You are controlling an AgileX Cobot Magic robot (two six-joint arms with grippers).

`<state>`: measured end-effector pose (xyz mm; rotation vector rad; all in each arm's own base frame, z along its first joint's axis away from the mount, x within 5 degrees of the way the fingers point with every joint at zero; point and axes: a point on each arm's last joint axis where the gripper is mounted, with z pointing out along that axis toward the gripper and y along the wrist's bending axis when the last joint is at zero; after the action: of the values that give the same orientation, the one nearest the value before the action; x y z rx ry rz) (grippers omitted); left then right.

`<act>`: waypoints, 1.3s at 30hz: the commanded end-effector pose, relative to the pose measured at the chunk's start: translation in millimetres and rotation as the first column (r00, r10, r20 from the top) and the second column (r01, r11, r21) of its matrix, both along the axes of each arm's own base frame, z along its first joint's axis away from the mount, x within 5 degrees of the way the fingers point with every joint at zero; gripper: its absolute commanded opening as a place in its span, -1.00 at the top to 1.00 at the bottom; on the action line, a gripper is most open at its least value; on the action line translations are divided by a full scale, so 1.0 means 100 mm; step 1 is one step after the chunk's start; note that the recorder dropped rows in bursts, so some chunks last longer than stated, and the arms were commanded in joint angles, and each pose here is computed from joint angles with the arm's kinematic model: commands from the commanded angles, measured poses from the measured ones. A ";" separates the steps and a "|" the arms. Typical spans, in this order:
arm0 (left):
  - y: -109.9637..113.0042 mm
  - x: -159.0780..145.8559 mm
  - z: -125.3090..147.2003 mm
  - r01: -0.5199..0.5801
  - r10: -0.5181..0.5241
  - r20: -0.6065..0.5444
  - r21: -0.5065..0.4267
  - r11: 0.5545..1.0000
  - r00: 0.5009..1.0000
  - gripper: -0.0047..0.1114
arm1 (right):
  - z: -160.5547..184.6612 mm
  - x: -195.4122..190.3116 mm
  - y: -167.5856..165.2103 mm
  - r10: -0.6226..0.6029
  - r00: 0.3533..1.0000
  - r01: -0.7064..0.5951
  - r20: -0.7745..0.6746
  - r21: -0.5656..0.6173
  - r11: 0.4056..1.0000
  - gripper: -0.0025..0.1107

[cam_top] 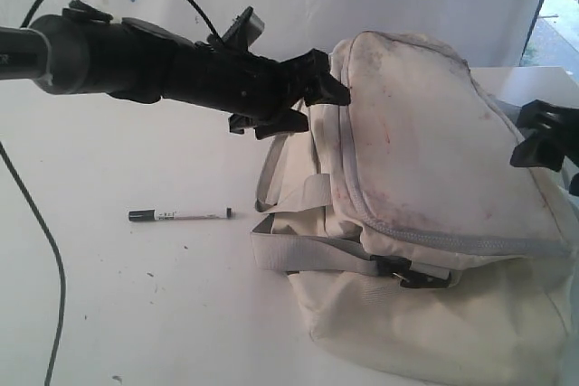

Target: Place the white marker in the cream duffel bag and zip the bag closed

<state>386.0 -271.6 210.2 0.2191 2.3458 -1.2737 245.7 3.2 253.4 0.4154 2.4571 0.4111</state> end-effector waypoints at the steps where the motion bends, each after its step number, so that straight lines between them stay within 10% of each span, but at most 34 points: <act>1: -0.17 -0.05 -0.16 0.012 -0.011 -0.021 0.015 1.000 1.000 -0.56 | 0.00 0.06 -0.05 -0.001 0.999 0.003 0.049 -0.043 0.999 -0.15; 8: -0.23 -0.05 -0.28 -0.012 0.013 -0.018 0.046 0.999 1.000 -0.42 | -0.18 0.23 -0.10 0.034 0.997 -0.026 0.062 -0.124 0.992 -0.15; 14: -0.24 -0.07 -0.28 0.007 -0.006 -0.028 0.039 0.999 1.000 0.89 | -0.31 0.30 -0.11 0.029 0.999 -0.024 0.036 -0.132 0.991 -0.15; 39: 0.25 -0.15 -0.23 0.242 -0.233 -0.221 0.016 0.970 0.947 0.92 | -0.43 0.46 0.02 0.103 0.991 -0.088 0.084 -0.165 0.982 -0.15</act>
<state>376.0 -255.6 179.1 0.3741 2.5738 -1.4377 289.3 5.7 208.9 0.2094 2.4236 0.2729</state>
